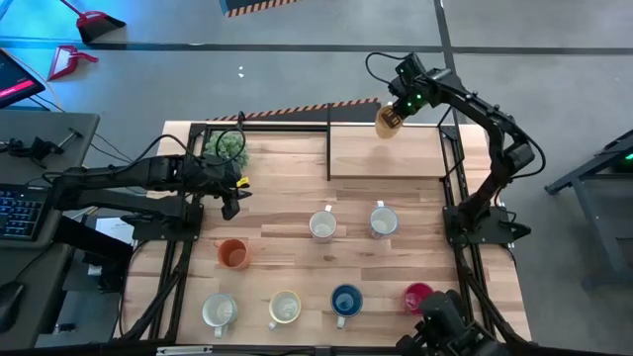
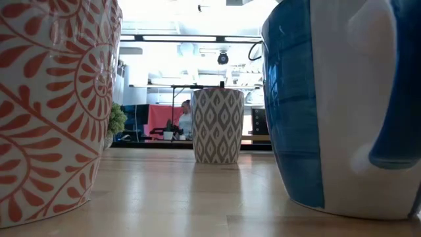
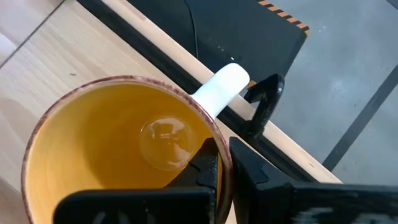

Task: Place coffee mugs
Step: Put the yellow mug on the shelf

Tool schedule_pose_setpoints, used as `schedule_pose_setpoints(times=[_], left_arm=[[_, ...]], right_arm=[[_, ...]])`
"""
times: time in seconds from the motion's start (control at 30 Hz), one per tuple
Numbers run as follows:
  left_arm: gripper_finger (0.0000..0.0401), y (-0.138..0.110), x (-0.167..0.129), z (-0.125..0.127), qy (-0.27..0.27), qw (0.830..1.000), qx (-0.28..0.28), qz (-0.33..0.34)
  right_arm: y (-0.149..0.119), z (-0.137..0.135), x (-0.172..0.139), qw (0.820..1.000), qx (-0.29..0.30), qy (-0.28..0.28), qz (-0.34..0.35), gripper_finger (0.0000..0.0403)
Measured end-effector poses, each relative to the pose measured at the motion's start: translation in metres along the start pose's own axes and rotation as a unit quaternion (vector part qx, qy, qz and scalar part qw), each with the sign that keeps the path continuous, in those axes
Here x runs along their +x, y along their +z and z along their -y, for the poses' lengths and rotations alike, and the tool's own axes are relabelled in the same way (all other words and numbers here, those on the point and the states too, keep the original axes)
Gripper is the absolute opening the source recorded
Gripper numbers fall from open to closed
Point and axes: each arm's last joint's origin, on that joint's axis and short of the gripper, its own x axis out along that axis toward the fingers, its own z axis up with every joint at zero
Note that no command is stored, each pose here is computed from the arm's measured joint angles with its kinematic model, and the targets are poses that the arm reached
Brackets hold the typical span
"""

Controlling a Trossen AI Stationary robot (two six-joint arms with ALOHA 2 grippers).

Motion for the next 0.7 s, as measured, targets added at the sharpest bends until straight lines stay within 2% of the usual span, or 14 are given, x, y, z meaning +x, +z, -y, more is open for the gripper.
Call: schedule_pose_setpoints(times=[0.13,0.5,0.7], left_arm=[[0.0115,0.0,0.0,0.0,0.0,1.0,-0.002,0.0],[0.0115,0.0,0.0,-0.001,0.011,1.0,-0.003,0.003],[0.0115,0.0,0.0,-0.001,0.011,1.0,0.003,0.003]], right_arm=[[-0.001,0.001,0.0,1.0,-0.006,-0.008,-0.005,0.0],[-0.001,-0.001,0.0,0.999,0.044,-0.001,-0.007,0.0],[-0.003,-0.01,0.001,1.0,0.021,0.006,-0.021,0.0]])
